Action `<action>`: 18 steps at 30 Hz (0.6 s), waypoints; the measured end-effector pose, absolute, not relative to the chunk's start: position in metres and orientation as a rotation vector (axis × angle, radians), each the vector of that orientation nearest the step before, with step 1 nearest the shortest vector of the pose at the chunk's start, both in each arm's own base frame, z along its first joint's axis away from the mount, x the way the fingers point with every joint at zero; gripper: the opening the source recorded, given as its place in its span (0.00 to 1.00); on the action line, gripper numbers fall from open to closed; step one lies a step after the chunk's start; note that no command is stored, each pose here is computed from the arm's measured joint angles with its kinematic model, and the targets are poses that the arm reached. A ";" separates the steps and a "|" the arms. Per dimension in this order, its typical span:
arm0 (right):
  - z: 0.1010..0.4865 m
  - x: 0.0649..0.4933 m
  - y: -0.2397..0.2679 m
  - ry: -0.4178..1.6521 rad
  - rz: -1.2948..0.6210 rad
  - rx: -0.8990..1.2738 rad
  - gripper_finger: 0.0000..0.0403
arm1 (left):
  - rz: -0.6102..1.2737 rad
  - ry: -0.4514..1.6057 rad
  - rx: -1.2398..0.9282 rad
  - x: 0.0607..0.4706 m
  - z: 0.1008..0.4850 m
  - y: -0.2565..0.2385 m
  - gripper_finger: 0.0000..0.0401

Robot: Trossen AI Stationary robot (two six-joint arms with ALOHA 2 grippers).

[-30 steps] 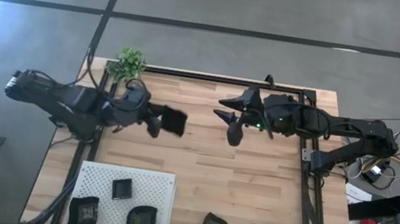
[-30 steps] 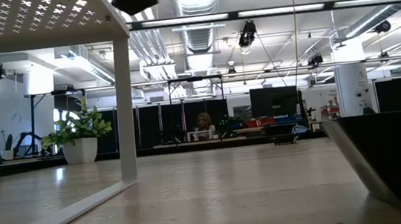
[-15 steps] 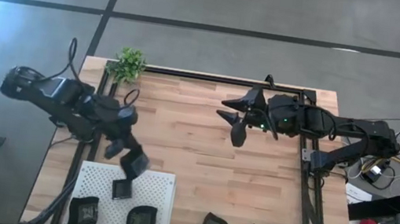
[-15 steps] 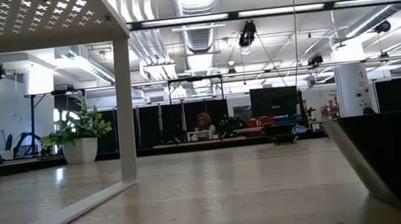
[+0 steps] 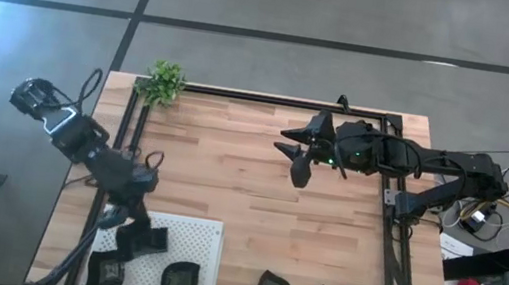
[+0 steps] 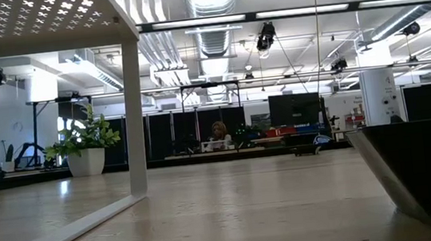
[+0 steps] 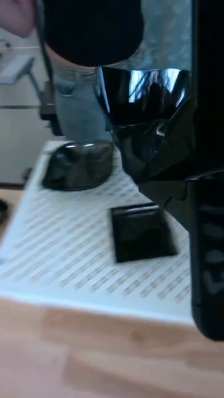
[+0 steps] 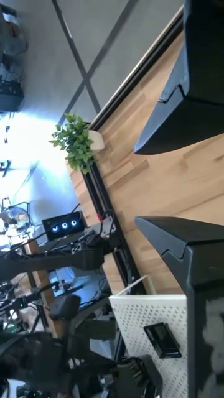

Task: Pick & Place Mini shaped plates
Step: Stack the distorted square plate on top of the distorted square plate on the shelf

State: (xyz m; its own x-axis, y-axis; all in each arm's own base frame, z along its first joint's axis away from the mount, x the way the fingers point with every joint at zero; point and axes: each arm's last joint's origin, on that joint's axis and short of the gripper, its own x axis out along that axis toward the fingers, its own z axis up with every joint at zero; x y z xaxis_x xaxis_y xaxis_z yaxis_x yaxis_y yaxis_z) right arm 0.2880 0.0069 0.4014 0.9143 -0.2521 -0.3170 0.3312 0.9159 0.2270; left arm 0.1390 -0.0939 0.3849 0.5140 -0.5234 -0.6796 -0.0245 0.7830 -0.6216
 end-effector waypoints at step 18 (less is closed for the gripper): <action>0.402 0.287 0.007 0.277 -0.314 0.330 0.42 | -0.185 1.321 -0.857 0.121 0.365 -0.148 0.00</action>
